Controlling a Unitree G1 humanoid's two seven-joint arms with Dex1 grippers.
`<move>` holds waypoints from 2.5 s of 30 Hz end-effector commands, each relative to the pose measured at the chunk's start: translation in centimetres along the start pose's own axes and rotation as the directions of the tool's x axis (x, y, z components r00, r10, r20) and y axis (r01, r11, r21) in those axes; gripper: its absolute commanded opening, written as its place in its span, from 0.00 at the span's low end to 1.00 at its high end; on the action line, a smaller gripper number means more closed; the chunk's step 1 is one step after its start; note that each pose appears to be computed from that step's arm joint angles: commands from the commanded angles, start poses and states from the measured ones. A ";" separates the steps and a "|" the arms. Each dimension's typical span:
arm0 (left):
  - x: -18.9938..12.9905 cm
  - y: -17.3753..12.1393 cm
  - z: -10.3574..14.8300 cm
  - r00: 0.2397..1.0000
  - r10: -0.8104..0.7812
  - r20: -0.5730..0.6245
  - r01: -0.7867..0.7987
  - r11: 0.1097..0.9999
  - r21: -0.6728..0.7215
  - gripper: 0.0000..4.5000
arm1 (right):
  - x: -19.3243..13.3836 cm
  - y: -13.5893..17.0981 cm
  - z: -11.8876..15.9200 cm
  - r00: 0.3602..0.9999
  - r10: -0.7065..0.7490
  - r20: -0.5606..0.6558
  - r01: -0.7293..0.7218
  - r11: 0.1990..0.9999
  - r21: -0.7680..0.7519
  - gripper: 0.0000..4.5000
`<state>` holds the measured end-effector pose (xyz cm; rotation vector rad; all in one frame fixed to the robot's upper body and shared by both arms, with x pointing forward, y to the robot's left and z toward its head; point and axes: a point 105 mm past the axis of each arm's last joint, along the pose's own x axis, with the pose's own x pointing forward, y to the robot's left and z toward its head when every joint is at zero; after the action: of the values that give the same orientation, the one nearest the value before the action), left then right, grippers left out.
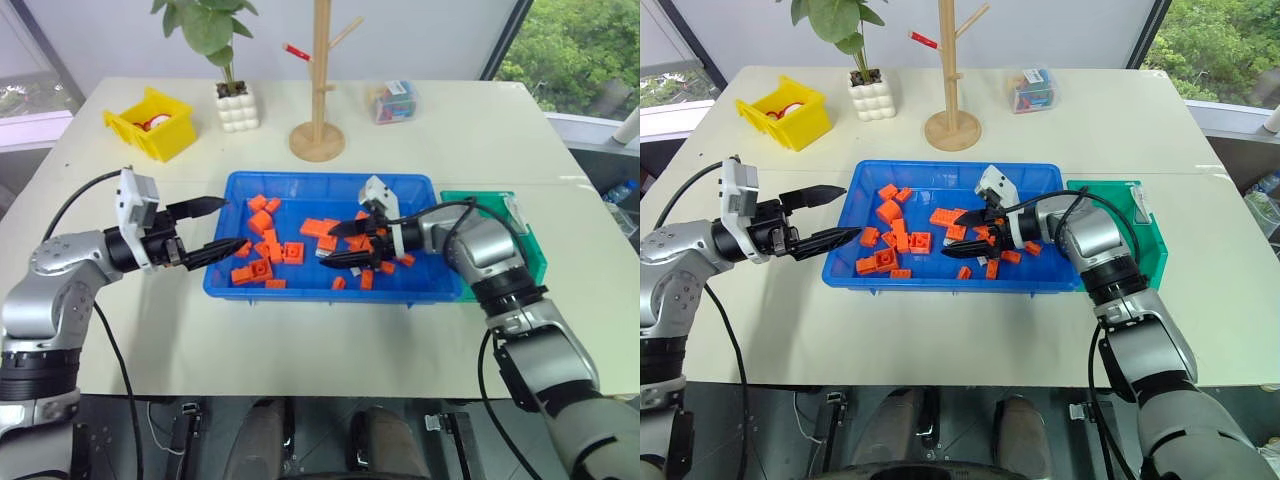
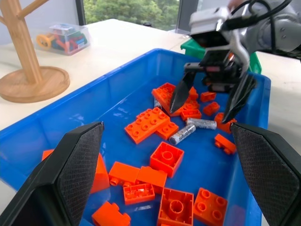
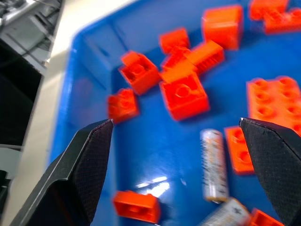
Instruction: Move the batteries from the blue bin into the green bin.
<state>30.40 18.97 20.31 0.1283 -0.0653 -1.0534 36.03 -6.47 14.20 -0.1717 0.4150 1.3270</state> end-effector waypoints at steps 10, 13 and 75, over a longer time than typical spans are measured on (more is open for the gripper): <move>-0.2 -0.2 1.3 0.999 0.021 0.050 -0.024 0.998 0.052 1.00 | -0.3 -0.5 0.1 0.986 -0.035 -0.162 -0.012 0.960 -0.281 0.98; -0.1 -0.1 1.3 0.998 0.025 0.053 -0.028 0.998 0.052 1.00 | -0.1 -0.7 -0.1 0.983 -0.047 -0.179 -0.010 0.951 -0.309 0.98; 0.4 -0.5 1.7 0.999 -0.017 0.051 0.015 0.999 0.042 1.00 | -1.3 -2.0 8.5 0.989 -0.146 0.028 0.142 0.874 -0.465 0.02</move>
<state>30.12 18.32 20.52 0.1193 -0.0904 -1.0427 39.55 -5.40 17.53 -0.6025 0.2226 1.2701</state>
